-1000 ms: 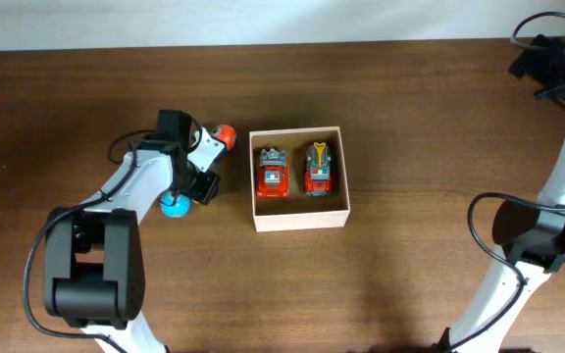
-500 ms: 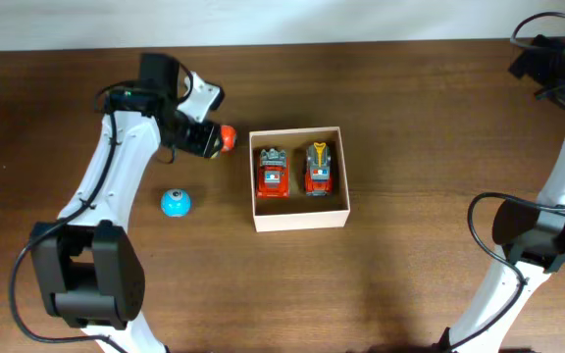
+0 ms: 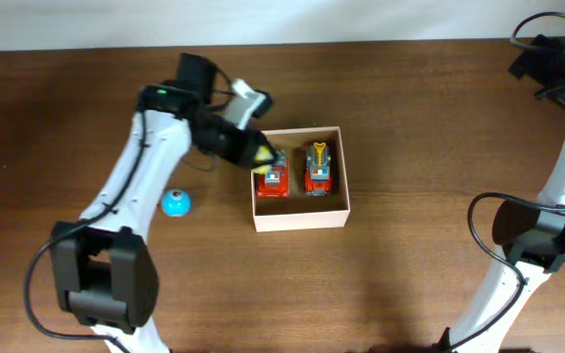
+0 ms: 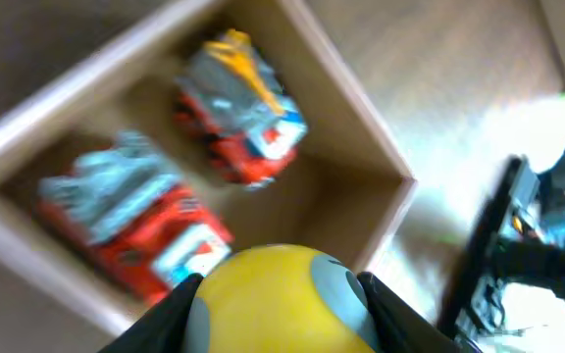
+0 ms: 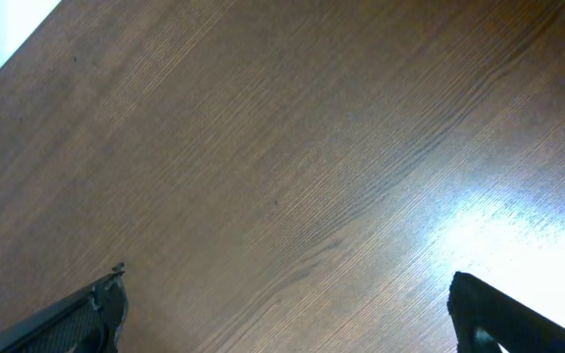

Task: Pack container
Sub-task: 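Carry the yellow ball over the pink box with the left gripper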

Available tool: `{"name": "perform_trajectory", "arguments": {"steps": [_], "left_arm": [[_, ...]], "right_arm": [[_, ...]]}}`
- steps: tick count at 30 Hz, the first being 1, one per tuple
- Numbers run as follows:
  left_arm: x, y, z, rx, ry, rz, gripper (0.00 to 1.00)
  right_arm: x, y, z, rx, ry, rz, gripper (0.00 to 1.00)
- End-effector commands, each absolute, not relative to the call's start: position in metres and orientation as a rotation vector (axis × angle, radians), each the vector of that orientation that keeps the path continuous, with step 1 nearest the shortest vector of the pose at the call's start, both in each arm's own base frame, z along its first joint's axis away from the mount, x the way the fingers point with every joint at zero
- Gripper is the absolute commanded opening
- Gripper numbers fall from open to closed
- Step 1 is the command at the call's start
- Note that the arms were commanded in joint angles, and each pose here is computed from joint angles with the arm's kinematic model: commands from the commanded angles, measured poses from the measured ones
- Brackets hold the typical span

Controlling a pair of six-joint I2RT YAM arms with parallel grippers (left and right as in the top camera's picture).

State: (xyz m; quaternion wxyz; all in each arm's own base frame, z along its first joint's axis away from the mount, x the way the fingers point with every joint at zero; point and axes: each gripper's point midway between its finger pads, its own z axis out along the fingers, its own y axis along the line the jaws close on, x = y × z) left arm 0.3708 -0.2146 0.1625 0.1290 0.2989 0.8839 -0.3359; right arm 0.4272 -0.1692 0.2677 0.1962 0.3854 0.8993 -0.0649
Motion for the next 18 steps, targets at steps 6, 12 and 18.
{"name": "perform_trajectory", "arguments": {"steps": [6,12,18], "left_arm": [[0.343,-0.234,0.133,1.099,2.689,-0.593,0.42],[0.347,-0.259,0.126,1.197,2.603,-0.464,0.42],[0.358,-0.275,0.109,1.214,2.569,-0.469,0.42]], "right_arm": [[0.424,-0.170,0.276,1.080,2.497,-0.198,0.99],[0.424,-0.170,0.276,1.080,2.497,-0.198,0.99],[0.424,-0.170,0.276,1.080,2.497,-0.198,0.99]]}}
